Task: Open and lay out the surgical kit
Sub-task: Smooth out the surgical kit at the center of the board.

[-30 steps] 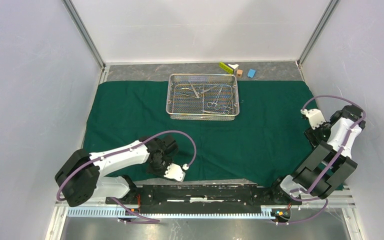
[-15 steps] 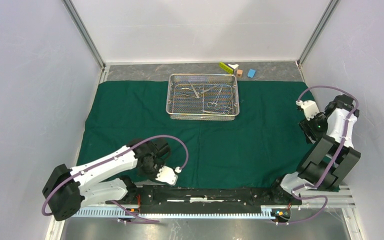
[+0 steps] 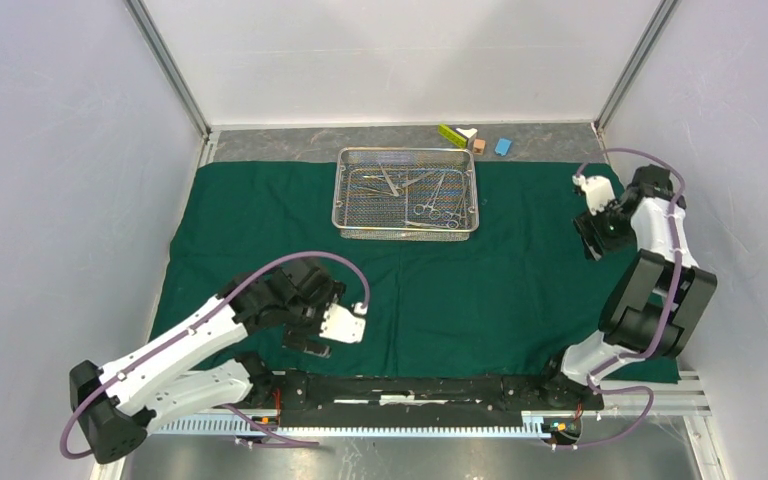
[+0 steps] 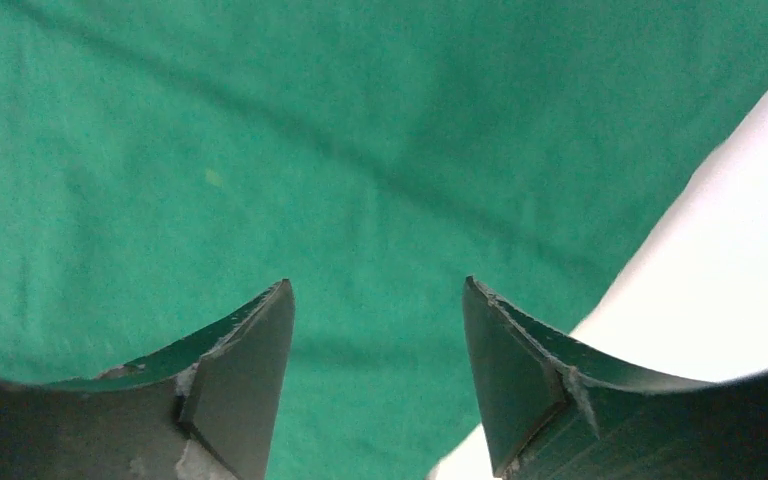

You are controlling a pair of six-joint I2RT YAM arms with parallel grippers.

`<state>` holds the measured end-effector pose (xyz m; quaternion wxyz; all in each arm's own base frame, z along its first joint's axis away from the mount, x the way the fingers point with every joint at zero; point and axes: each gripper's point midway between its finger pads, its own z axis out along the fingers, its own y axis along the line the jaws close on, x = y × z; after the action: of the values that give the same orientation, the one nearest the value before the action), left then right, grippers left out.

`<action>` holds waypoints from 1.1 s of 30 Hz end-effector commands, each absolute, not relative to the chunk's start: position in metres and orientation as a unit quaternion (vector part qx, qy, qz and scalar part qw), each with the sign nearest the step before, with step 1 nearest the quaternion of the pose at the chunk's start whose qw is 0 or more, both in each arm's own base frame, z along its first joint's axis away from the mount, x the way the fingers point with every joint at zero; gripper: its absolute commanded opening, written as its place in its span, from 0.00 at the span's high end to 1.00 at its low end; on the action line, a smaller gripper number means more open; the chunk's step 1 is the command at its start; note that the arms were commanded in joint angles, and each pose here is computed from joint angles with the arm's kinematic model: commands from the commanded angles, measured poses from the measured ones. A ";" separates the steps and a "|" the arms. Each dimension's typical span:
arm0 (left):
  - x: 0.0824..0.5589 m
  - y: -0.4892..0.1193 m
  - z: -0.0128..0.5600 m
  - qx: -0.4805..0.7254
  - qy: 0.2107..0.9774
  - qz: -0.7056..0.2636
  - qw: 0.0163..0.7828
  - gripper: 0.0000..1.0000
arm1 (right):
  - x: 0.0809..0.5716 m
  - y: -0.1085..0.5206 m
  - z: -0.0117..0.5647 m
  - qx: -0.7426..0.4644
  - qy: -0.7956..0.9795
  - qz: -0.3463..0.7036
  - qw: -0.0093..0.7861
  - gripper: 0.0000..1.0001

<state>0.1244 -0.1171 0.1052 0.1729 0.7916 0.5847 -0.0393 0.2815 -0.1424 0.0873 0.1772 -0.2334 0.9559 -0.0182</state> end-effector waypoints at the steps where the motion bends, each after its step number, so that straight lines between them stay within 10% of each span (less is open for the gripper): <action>1: 0.179 -0.147 0.144 0.694 0.647 -0.019 0.316 0.00 | 0.361 -0.127 0.108 -0.192 0.941 -0.023 0.277 0.27; 19: 0.307 -0.121 0.188 0.366 0.808 -0.080 0.454 0.00 | 0.539 -0.037 0.037 -0.155 0.930 0.015 0.334 0.17; 33: 0.332 -0.096 0.197 0.315 0.823 -0.042 0.470 0.00 | 0.532 -0.041 -0.015 -0.157 0.946 0.013 0.283 0.90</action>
<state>0.3132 -0.1007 0.1712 0.4312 0.3483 0.8307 -0.0511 0.5417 -0.0281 0.0203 0.3220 -0.1629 0.9320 0.0345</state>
